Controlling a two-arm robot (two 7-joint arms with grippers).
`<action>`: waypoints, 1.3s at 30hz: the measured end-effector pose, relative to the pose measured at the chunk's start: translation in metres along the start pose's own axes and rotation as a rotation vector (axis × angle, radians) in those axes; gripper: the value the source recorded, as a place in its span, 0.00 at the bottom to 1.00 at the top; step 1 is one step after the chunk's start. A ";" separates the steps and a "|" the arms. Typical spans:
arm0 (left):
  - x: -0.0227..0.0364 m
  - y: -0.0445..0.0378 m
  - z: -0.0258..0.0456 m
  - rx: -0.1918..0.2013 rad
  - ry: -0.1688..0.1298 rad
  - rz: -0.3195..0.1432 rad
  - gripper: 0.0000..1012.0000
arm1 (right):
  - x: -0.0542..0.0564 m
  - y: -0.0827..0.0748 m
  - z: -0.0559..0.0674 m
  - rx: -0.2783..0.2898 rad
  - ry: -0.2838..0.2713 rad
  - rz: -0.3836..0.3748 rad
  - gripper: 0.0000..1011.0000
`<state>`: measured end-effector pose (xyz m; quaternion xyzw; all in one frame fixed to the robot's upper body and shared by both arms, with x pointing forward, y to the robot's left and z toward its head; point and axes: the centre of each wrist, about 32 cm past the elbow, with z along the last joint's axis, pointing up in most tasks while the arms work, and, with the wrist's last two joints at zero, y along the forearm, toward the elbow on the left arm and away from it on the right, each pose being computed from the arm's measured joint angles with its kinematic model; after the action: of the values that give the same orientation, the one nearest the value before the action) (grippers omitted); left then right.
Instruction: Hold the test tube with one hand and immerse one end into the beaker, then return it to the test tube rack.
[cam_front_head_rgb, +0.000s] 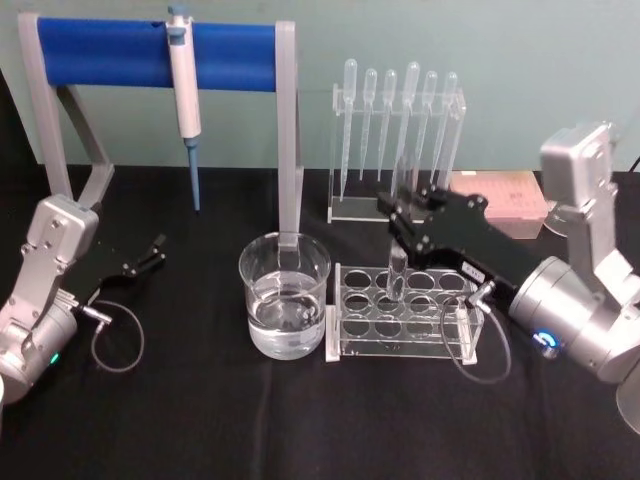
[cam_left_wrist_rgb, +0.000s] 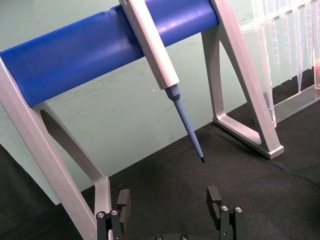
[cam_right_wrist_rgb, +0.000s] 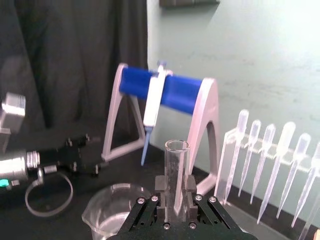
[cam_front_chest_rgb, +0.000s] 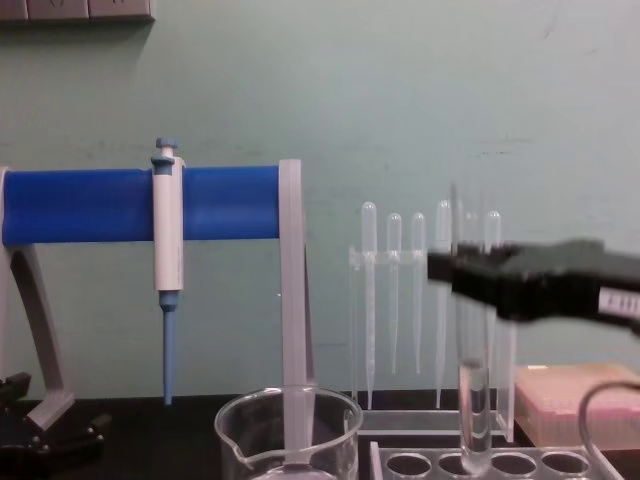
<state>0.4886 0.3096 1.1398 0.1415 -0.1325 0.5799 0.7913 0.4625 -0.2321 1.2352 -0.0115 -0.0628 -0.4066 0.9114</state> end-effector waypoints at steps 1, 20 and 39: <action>0.0000 0.0000 0.0000 0.000 0.000 0.000 0.99 | 0.000 0.000 0.003 0.007 0.007 -0.003 0.22; 0.0000 0.0000 0.0000 0.000 0.000 0.000 0.99 | -0.001 -0.001 0.012 0.017 0.028 -0.007 0.22; 0.0000 0.0000 0.0000 0.000 0.000 0.000 0.99 | -0.001 -0.001 0.011 0.017 0.025 -0.007 0.22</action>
<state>0.4886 0.3097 1.1398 0.1414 -0.1324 0.5799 0.7913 0.4595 -0.2312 1.2459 0.0013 -0.0549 -0.4094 0.9107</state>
